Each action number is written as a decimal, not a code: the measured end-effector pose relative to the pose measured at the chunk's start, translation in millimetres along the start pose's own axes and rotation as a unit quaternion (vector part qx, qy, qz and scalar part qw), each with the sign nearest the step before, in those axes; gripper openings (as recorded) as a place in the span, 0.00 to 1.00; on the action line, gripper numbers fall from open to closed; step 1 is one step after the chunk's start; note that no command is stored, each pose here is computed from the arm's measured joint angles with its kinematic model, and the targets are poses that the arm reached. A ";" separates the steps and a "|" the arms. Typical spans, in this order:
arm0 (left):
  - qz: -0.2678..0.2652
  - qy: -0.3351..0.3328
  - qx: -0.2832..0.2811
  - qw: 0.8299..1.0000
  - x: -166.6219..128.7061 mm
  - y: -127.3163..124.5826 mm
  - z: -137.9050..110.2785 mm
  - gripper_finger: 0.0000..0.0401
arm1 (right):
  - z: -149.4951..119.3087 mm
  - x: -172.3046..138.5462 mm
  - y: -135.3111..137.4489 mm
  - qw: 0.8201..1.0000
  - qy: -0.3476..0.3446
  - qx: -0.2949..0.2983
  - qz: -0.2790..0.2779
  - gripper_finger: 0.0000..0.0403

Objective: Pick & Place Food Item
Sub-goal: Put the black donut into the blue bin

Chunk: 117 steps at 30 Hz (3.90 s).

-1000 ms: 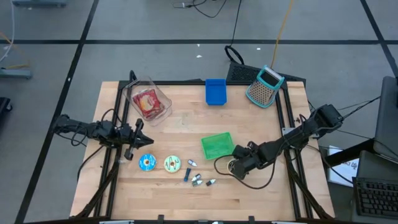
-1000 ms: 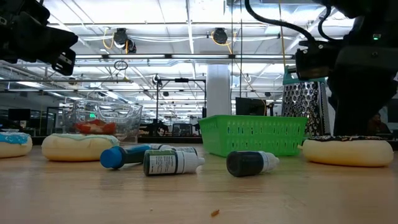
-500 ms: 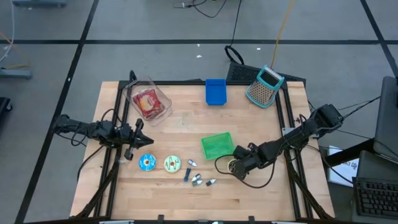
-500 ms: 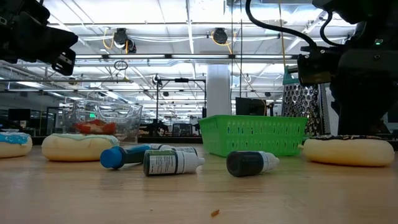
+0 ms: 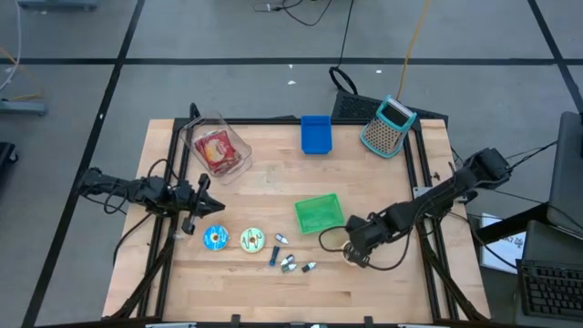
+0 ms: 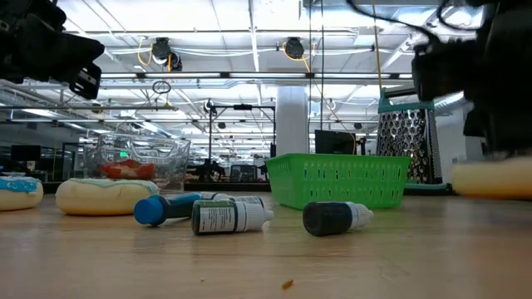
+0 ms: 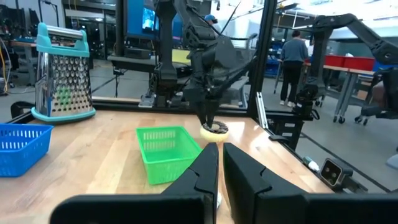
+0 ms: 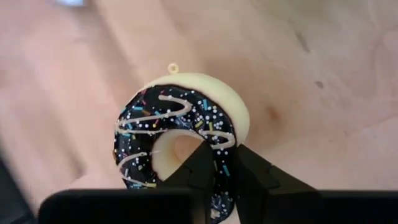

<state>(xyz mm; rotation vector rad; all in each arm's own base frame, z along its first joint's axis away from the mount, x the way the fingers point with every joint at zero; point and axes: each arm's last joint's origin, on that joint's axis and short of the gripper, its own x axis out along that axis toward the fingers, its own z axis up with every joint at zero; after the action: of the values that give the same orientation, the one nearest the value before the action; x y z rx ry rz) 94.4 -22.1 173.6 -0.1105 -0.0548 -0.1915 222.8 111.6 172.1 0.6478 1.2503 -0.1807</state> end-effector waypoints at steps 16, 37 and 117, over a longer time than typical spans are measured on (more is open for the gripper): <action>0.000 0.001 0.000 1.000 0.0 0.0 -0.1 0.06 | 33.5 -69.1 14.4 0.888 -0.301 -0.341 0.058 0.07; 0.000 0.001 0.000 1.000 0.0 0.0 -0.1 0.06 | 185.9 -73.3 -75.6 0.845 -0.495 -0.195 -0.049 0.06; 0.000 0.000 0.000 1.000 0.0 0.0 -0.1 0.06 | 225.3 -54.2 -197.5 0.902 -0.374 0.009 -0.215 0.42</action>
<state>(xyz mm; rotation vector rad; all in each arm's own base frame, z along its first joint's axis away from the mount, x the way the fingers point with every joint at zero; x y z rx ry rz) 94.4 -22.1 173.5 -0.1107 -0.0539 -0.1918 297.9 -183.0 188.7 0.2518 0.6210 -0.7385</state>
